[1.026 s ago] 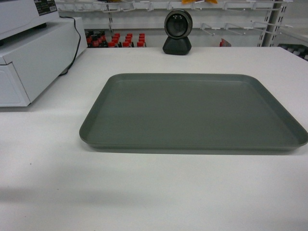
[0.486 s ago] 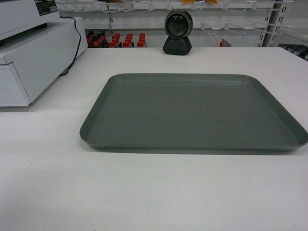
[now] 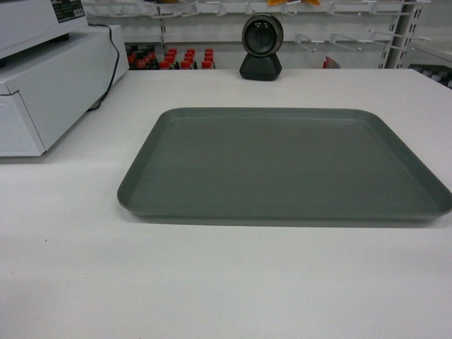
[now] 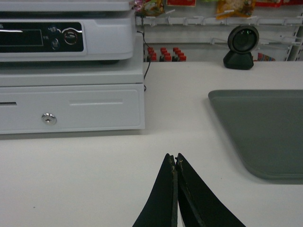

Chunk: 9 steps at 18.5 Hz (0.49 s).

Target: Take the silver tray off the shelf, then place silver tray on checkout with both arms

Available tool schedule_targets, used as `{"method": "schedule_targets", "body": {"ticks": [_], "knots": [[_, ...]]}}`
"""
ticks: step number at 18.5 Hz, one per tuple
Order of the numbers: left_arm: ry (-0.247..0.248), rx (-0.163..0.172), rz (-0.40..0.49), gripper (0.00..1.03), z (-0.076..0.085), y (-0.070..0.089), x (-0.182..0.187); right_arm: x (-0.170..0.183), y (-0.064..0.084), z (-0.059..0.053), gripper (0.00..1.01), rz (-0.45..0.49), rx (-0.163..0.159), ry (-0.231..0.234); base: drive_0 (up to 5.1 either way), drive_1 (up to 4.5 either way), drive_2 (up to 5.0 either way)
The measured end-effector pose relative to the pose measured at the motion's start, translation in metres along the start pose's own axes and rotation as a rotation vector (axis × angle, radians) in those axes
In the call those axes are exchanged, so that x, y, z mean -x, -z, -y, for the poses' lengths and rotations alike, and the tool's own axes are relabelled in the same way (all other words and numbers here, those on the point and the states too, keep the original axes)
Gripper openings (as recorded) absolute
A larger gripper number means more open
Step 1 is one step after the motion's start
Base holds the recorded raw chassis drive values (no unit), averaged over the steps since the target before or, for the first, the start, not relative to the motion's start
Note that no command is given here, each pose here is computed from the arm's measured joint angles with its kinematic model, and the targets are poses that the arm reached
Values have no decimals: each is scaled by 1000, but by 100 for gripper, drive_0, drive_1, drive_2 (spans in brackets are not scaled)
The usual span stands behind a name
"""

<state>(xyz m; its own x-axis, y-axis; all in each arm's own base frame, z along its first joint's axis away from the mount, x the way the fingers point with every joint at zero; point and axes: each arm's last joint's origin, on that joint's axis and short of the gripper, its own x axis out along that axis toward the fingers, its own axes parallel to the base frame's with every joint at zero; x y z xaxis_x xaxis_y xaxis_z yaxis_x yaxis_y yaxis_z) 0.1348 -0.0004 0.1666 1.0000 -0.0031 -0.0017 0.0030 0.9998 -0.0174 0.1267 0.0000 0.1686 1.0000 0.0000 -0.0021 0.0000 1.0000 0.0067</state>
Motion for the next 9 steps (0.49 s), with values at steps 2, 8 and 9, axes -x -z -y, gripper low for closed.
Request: {"method": "schedule_targets", "body": {"ticks": [2, 8, 9], "knots": [[0, 0, 10, 1, 0, -2, 5, 5, -3, 0, 2, 23, 0, 0, 0, 0, 0], [-1, 0, 13, 1, 0, -4, 16, 13, -2, 0, 2, 14, 0, 0, 0, 0, 0], [0, 0, 9, 1, 0, -3, 17, 14, -2, 0, 2, 14, 0, 0, 0, 0, 0]]}}
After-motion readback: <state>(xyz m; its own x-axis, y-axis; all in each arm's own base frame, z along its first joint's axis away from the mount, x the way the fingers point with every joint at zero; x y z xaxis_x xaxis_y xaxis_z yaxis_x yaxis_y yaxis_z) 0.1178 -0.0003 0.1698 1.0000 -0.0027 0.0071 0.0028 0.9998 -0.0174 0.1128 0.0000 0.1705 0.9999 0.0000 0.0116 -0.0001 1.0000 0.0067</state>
